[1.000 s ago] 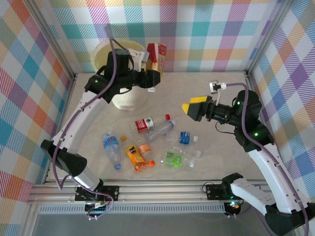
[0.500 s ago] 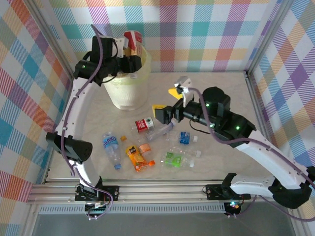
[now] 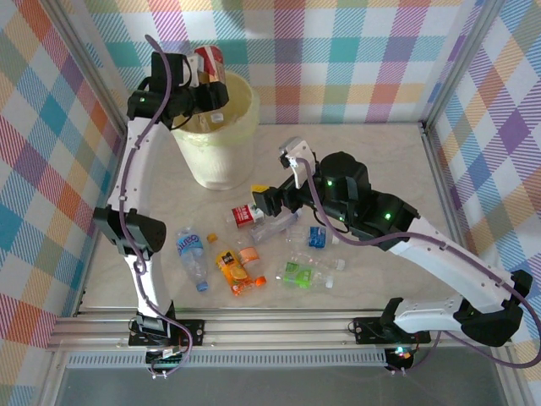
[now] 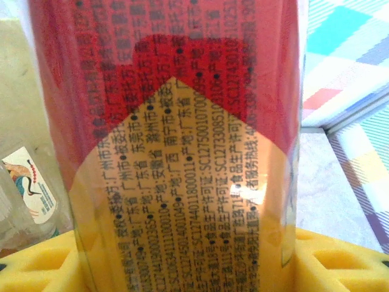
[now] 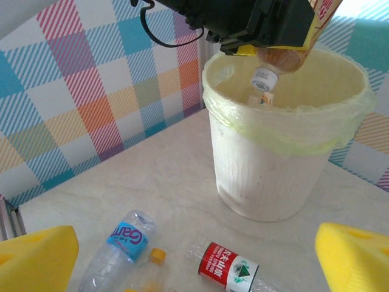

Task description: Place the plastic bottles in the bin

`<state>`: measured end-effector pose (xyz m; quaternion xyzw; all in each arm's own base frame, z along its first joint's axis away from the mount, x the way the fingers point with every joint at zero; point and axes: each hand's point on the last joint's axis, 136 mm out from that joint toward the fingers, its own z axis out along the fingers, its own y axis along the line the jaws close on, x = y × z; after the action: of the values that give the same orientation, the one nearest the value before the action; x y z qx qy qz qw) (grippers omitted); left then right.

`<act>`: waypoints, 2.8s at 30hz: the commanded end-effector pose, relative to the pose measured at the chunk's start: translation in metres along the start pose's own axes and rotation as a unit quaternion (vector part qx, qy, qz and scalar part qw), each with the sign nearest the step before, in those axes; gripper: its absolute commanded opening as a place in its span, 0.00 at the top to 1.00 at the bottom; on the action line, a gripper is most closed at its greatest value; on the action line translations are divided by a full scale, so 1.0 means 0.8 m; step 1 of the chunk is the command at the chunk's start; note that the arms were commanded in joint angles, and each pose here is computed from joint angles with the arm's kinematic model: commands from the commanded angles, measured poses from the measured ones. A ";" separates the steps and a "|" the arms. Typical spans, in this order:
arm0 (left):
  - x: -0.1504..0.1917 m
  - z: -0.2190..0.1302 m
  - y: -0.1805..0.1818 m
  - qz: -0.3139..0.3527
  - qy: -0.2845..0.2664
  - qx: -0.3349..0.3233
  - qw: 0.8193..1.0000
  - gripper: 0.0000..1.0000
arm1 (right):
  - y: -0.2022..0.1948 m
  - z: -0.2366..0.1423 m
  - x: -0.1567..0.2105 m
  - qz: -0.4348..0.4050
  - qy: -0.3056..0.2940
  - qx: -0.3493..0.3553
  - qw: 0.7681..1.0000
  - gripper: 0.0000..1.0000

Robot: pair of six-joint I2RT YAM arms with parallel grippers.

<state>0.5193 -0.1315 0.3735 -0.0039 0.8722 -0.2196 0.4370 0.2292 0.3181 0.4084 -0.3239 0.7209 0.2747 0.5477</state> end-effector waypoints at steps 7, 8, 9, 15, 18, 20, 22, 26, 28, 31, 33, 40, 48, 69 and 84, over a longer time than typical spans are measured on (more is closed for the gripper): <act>0.014 0.031 0.057 -0.037 0.030 -0.047 0.998 0.44 | 0.001 -0.007 -0.005 0.003 -0.001 0.004 1.000 0.00; 0.017 0.034 0.062 -0.038 0.034 -0.054 0.997 0.44 | 0.001 -0.006 -0.003 0.002 0.001 0.004 1.000 0.00; 0.022 0.036 0.066 -0.039 0.039 -0.060 0.997 0.44 | 0.000 -0.006 -0.003 0.003 0.001 0.005 1.000 0.00; 0.043 0.044 0.089 -0.044 0.065 -0.101 0.992 0.44 | -0.001 -0.002 0.000 0.004 0.006 0.007 1.000 0.00; 0.049 0.044 0.098 -0.041 0.071 -0.120 0.989 0.43 | -0.002 -0.002 0.003 0.004 0.009 0.010 1.000 0.00; 0.051 0.042 0.105 -0.043 0.074 -0.132 0.988 0.42 | -0.002 -0.003 0.004 0.007 0.011 0.011 1.000 0.00; 0.054 0.041 0.111 -0.047 0.078 -0.140 0.986 0.38 | -0.004 -0.004 0.006 0.013 0.014 0.013 1.000 0.00; 0.056 0.036 0.117 -0.055 0.081 -0.144 0.985 0.27 | -0.005 -0.007 0.013 0.024 0.021 0.016 0.999 0.00; 0.052 0.031 0.115 -0.055 0.077 -0.143 0.985 0.21 | -0.006 -0.010 0.016 0.030 0.022 0.016 0.999 0.00; 0.042 0.022 0.105 -0.053 0.063 -0.131 0.988 0.17 | -0.006 -0.014 0.022 0.036 0.024 0.017 0.999 0.00; 0.035 0.014 0.098 -0.054 0.054 -0.121 0.990 0.14 | -0.008 -0.016 0.026 0.040 0.027 0.019 0.999 0.00; 0.005 -0.023 0.062 -0.054 0.011 -0.072 0.996 0.10 | -0.007 -0.019 0.045 0.047 0.051 0.015 0.997 0.00; -0.016 -0.079 0.001 -0.032 -0.018 0.021 0.999 0.07 | -0.001 -0.020 0.062 0.065 0.085 0.005 0.994 0.00; 0.254 -0.227 -0.084 0.044 0.054 0.267 0.961 0.00 | 0.026 0.014 0.253 0.203 0.271 0.020 0.941 0.18; 0.351 -0.247 -0.038 -0.007 0.052 0.206 0.977 0.00 | 0.060 0.091 0.332 0.264 0.345 0.035 0.900 0.31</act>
<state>0.1885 -0.1430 0.2802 0.1089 0.8281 -0.4039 0.3733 0.1839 0.3433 0.1283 -0.1901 0.9354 0.2322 0.1868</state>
